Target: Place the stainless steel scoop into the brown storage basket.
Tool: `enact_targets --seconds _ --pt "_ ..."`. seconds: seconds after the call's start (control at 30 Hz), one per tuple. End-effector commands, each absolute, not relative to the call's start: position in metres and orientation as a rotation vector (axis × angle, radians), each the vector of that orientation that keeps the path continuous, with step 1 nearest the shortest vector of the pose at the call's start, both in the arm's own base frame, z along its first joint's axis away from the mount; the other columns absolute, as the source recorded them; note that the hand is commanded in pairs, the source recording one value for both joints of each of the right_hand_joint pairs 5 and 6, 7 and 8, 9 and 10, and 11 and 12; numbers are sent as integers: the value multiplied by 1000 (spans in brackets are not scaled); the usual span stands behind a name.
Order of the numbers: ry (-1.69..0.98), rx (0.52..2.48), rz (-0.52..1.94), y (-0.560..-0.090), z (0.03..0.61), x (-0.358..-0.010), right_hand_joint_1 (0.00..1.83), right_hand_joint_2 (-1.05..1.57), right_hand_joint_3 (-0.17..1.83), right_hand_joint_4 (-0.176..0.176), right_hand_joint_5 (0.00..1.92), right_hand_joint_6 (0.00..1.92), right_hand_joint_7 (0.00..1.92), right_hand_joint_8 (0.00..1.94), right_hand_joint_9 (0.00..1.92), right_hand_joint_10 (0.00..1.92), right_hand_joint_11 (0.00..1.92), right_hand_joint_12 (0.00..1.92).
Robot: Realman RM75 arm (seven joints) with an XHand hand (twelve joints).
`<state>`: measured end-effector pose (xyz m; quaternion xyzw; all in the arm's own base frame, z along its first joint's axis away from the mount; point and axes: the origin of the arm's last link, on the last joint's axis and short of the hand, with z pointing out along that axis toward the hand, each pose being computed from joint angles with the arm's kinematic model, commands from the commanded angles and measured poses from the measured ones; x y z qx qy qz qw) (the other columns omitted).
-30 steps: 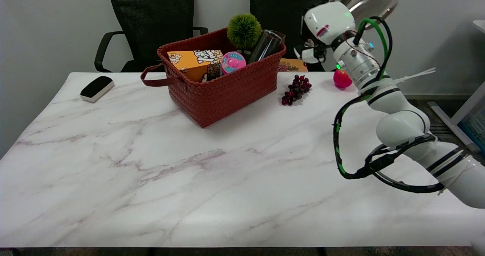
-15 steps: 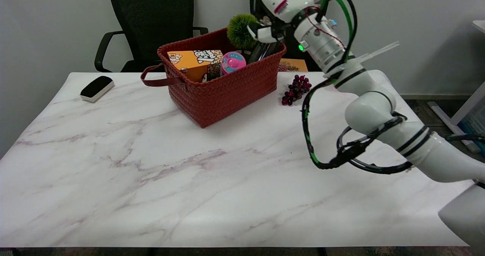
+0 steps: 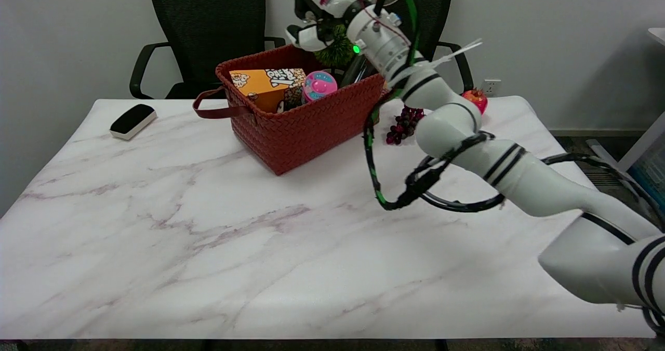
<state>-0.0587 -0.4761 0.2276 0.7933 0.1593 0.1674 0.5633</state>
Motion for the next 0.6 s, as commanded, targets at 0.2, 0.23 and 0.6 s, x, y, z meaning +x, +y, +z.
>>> enact_targets --seconds 0.2,0.23,0.6 --pt "123 1932 349 -542 111 -91 987 925 682 0 1903 1903 1920 1920 1830 1830 1920 1920" --pt "120 1955 357 -540 99 -89 987 920 684 0 1904 1904 1920 1920 1831 1831 1920 1920" --pt "69 2017 283 -529 50 -121 990 889 695 0 1906 1906 1920 1920 1831 1831 1920 1920"
